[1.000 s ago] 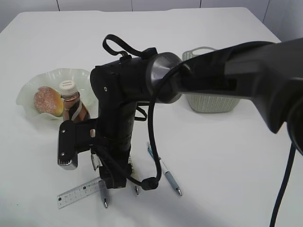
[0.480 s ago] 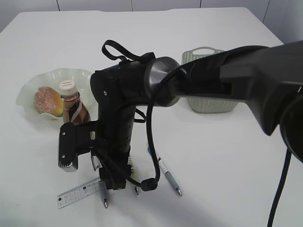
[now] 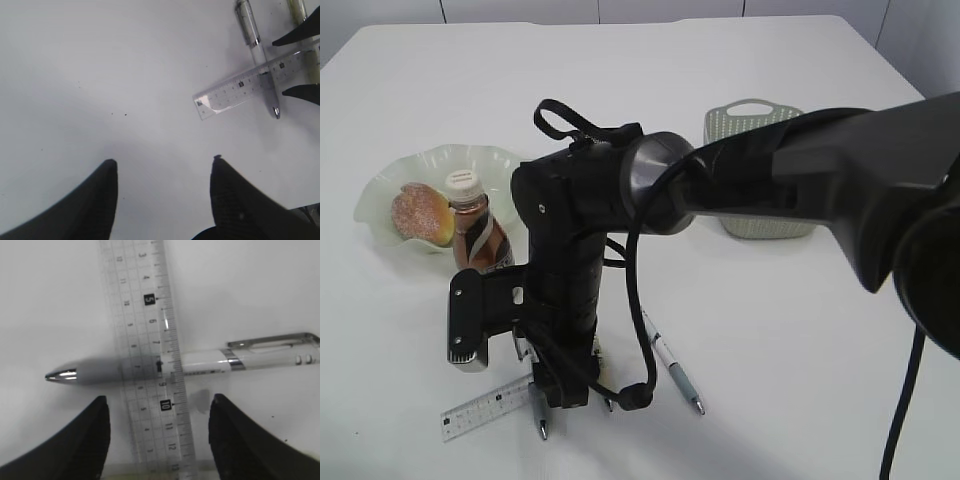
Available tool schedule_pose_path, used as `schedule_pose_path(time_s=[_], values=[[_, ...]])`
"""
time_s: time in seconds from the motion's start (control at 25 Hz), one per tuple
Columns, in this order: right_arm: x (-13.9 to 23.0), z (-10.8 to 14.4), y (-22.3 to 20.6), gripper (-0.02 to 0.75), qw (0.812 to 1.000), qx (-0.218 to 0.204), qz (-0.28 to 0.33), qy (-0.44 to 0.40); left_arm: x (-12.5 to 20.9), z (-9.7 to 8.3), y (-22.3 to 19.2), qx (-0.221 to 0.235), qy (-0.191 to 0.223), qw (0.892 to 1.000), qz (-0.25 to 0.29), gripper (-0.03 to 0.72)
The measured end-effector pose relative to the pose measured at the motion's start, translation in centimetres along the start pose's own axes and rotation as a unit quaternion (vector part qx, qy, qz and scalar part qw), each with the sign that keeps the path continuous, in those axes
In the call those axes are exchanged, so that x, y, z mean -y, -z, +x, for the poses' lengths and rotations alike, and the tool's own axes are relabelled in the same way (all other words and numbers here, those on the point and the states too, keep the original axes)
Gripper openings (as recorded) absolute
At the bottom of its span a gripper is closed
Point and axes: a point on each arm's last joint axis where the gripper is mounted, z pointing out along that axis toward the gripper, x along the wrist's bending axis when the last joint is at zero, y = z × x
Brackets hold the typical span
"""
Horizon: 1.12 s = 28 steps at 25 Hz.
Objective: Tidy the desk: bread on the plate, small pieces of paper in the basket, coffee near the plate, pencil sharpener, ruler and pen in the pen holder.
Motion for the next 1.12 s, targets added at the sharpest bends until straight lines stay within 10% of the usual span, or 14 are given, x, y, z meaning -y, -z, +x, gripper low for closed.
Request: schedule_pose_path(time_s=[1.12], values=[[0.39,0.50,-0.37,0.271,0.999,-0.039,0.025,0.003,-0.06,0.00,0.00,0.000,0.000,1.000,-0.003,0.433]])
